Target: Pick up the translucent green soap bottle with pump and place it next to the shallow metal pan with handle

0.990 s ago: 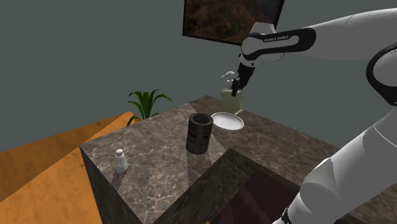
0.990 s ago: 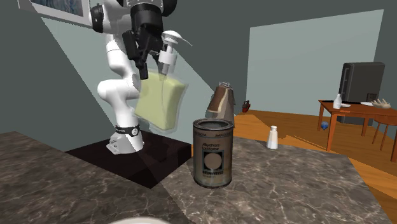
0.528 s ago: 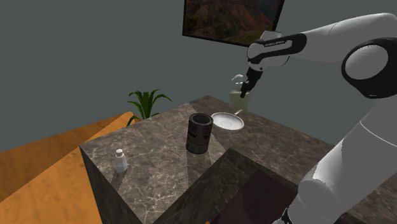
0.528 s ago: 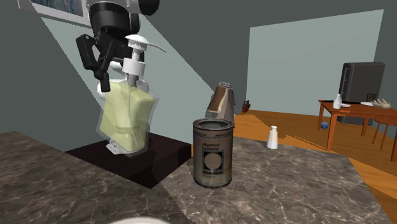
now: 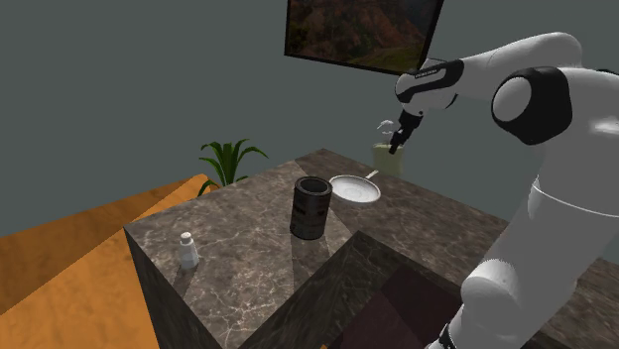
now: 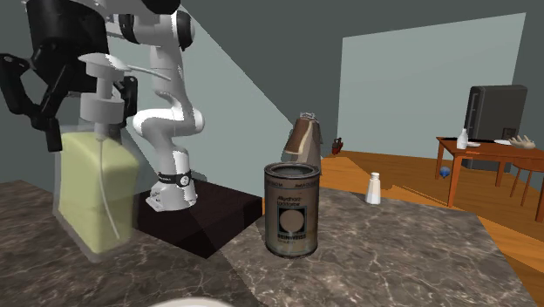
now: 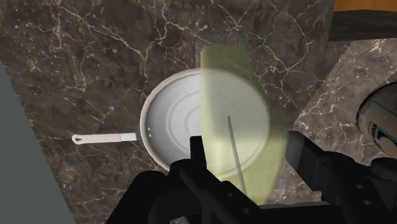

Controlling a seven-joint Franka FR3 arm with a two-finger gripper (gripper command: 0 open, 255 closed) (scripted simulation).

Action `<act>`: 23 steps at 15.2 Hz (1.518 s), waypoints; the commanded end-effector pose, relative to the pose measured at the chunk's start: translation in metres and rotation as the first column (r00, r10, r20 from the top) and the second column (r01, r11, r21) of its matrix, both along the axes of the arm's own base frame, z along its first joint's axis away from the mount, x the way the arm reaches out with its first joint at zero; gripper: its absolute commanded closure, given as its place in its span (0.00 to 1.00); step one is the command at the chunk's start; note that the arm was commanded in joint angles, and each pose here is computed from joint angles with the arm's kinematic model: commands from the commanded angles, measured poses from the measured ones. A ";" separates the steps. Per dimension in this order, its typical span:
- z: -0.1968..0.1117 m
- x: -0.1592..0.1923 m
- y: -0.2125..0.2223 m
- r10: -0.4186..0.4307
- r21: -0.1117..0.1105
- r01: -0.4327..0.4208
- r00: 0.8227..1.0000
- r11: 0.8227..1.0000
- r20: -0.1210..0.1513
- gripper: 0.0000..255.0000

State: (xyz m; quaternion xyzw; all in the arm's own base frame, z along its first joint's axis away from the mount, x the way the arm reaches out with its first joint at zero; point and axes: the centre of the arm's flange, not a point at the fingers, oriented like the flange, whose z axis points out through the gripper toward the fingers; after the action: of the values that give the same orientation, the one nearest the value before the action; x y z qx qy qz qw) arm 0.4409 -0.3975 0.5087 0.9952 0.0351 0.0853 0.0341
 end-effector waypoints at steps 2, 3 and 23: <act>-0.011 -0.002 -0.039 0.002 -0.001 -0.002 1.000 1.000 0.001 1.00; -0.014 -0.003 -0.052 0.002 -0.001 -0.002 1.000 1.000 0.001 1.00; -0.085 -0.024 -0.270 0.002 -0.001 -0.002 1.000 1.000 0.001 1.00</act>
State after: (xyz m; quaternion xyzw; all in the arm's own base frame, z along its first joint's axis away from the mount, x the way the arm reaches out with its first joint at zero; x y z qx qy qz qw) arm 0.4176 -0.6657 0.4274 0.9951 0.0356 0.0851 0.0343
